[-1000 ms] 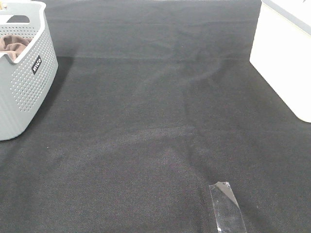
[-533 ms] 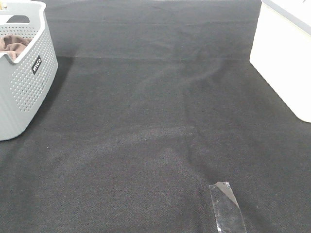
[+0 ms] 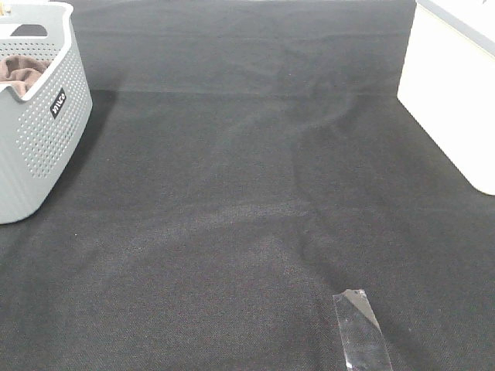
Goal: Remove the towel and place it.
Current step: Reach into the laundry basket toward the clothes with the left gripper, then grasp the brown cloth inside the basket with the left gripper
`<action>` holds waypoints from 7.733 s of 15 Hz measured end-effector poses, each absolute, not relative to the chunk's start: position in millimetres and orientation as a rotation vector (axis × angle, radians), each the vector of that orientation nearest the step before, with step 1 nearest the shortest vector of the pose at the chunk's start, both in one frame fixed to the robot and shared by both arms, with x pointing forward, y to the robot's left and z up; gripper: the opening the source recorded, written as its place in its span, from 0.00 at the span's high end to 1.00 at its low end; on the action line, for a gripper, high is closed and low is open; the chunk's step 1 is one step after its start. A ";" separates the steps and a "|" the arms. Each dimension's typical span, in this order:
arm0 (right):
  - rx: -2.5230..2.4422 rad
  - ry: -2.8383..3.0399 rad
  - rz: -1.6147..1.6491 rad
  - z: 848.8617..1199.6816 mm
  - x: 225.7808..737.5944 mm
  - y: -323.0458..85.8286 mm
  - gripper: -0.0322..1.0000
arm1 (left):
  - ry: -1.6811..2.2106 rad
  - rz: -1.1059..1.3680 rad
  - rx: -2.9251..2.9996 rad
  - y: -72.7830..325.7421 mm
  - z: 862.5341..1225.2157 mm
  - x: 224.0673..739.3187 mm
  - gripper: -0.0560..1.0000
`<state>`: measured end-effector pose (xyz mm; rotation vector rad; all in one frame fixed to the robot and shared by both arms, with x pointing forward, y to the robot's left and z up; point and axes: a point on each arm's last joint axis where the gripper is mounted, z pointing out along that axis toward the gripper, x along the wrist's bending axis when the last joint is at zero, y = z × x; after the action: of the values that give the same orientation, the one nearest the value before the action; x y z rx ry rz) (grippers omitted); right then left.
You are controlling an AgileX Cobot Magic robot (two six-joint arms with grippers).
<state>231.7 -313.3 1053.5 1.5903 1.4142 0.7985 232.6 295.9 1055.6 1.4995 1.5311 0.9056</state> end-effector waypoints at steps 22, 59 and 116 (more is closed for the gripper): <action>1.590 1.414 0.798 1053.5 231.7 -313.3 0.20 | 1.531 0.906 1.499 295.9 1055.6 232.6 0.01; 1.590 1.414 0.798 1053.5 231.7 -313.3 0.20 | 1.014 1.020 3.021 336.9 1174.3 534.6 0.02; 1.590 1.414 0.798 1053.5 231.7 -313.3 0.20 | 1.399 0.780 2.609 329.8 1143.6 626.6 0.95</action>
<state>231.7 -313.3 1053.5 1.5903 1.4142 0.7985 626.6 329.8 1143.6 2.6087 1.3994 0.7797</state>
